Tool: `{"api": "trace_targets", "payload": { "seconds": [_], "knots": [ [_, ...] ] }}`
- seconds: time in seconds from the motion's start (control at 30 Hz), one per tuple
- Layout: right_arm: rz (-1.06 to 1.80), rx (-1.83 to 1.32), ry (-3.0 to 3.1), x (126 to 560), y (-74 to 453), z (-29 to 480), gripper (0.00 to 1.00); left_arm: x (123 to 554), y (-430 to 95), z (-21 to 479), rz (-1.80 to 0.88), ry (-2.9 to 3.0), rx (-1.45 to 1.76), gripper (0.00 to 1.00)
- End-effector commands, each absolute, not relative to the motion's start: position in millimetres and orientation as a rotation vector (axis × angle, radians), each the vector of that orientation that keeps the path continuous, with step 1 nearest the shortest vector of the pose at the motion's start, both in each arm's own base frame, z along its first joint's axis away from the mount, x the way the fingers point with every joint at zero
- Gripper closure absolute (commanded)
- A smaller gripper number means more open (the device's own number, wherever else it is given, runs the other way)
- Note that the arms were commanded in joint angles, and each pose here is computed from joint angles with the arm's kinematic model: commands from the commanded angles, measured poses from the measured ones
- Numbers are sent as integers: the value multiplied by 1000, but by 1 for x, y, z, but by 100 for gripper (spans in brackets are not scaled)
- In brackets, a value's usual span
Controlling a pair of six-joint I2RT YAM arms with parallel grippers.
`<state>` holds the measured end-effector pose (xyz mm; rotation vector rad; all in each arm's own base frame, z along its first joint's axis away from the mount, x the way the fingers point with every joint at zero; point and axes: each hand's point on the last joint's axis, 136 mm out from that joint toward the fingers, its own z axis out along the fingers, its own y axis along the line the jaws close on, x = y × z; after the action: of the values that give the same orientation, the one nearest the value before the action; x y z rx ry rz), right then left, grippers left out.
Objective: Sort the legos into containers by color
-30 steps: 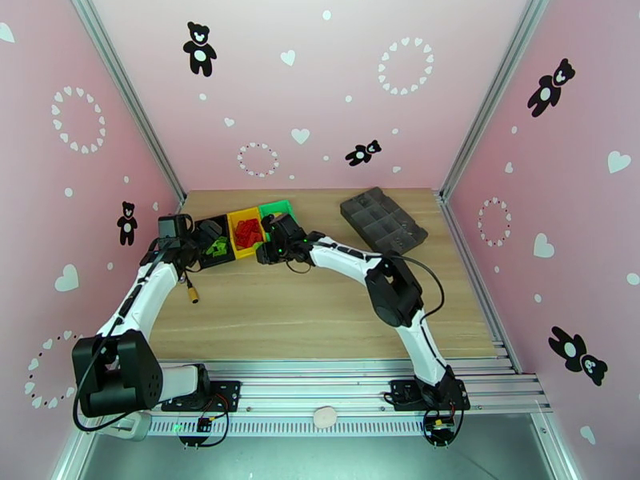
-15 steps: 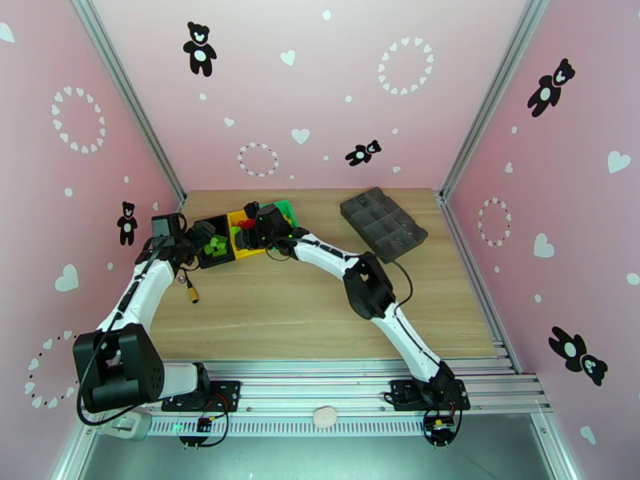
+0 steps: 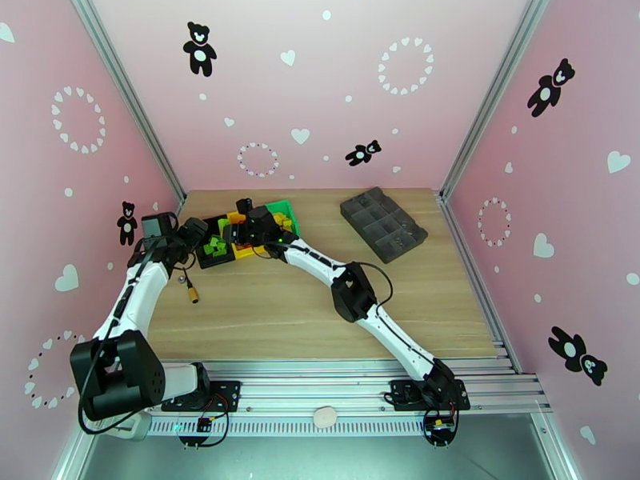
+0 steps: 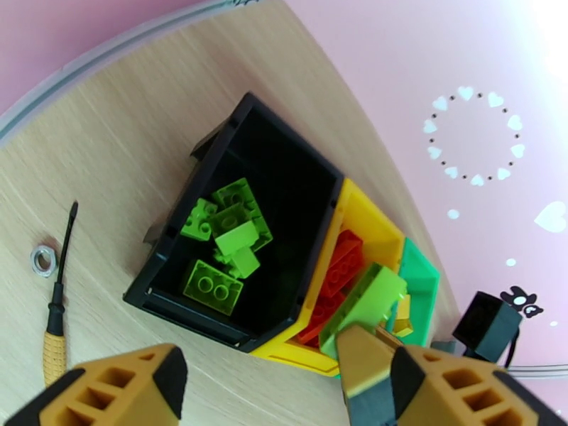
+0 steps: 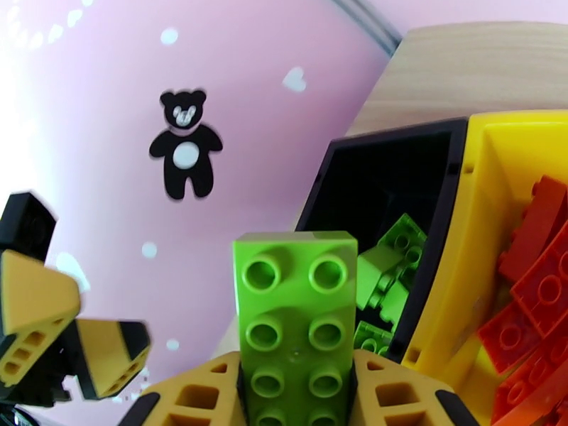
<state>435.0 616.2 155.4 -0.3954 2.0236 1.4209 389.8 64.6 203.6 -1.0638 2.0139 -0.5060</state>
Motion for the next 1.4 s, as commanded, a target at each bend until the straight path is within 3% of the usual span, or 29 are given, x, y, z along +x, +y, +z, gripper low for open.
{"api": "trace_targets", "payload": {
  "seconds": [0.0,0.97,1.03,1.2,1.37],
  "knots": [
    [1432,-351,1907,440,626,176,71,383,62,215,-535,1993,-1051,19],
    [1397,-369,1837,433,638,174,72,380,52,209,-596,2009,-1041,18],
    [1401,-371,1826,432,639,177,62,380,52,208,-599,2008,-1042,18],
    [1383,-374,1818,432,639,178,12,381,51,205,-615,2010,-1048,18],
    [1375,-390,1825,432,639,176,8,380,50,204,-616,2008,-1052,18]
  ]
}}
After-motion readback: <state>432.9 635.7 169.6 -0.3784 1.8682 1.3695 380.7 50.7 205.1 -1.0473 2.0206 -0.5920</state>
